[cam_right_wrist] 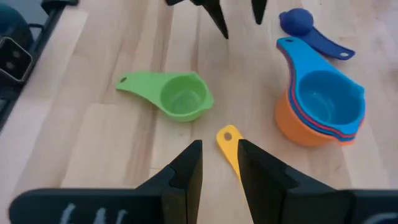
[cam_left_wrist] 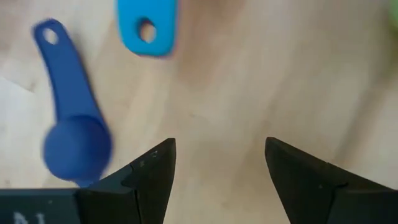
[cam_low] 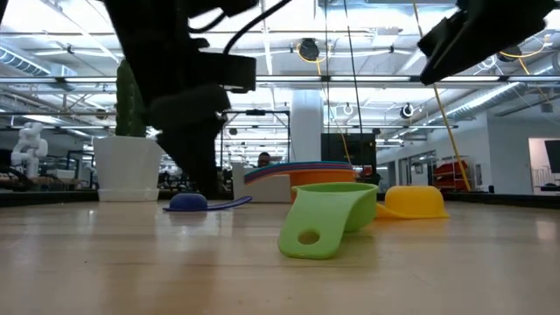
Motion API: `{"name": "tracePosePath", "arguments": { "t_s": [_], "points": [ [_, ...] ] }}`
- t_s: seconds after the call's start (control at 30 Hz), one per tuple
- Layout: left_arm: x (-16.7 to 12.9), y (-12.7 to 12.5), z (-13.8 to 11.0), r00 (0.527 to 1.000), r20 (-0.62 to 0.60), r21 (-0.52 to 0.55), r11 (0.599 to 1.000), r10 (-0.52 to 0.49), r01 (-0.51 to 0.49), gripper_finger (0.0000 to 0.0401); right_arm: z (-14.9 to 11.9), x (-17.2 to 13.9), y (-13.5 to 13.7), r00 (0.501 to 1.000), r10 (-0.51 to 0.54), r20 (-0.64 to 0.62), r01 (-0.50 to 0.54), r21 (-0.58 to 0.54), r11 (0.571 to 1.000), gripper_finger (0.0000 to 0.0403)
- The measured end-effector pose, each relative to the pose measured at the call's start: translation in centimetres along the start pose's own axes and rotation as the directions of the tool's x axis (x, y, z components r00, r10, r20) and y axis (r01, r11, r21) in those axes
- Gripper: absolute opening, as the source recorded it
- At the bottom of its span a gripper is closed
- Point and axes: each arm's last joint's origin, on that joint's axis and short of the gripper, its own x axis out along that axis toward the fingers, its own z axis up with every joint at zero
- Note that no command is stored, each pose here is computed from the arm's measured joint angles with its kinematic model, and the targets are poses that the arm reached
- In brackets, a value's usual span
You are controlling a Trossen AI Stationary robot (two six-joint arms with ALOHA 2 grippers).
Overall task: Nest measuring cups in basket
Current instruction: Stack the yellow measuring cup on top of the light blue measuring cup
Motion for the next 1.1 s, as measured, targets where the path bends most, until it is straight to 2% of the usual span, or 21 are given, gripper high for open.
{"name": "tracePosePath", "arguments": {
  "t_s": [0.17, 0.37, 0.7, 0.9, 1.1],
  "points": [
    [-1.1, -1.5, -0.6, 0.999, 0.01, -0.009, 0.999, -0.049, 0.05, 0.025, -0.4, 0.2, 1.5, 1.0, 0.005, 0.014, -0.005, 0.017, 1.0, 0.0096],
    [-2.9, -3.4, -0.9, 0.993, 0.048, 0.004, 0.994, -0.108, 0.108, 0.025, -0.7, 1.9, 3.4, 0.998, 0.046, 0.035, -0.048, 0.032, 0.998, 0.0096],
    [-6.4, -6.4, -1.6, 0.972, 0.106, 0.091, 0.976, -0.209, 0.2, 0.025, -3.3, 4.3, 6.1, 0.997, 0.049, -0.054, -0.047, 0.043, 0.998, 0.0096],
    [-7.3, -7.4, -2.5, 0.967, 0.113, 0.134, 0.968, -0.229, 0.213, 0.025, -4.1, 5.4, 6.2, 0.997, -0.005, -0.081, 0.007, 0.031, 0.999, 0.0096],
    [-7.6, -7.5, -3.5, 0.974, 0.084, 0.192, 0.963, -0.208, 0.189, 0.025, -3.5, 6.0, 5.0, 0.996, -0.06, -0.07, 0.061, 0.001, 0.998, 0.0096]
  ]
}}
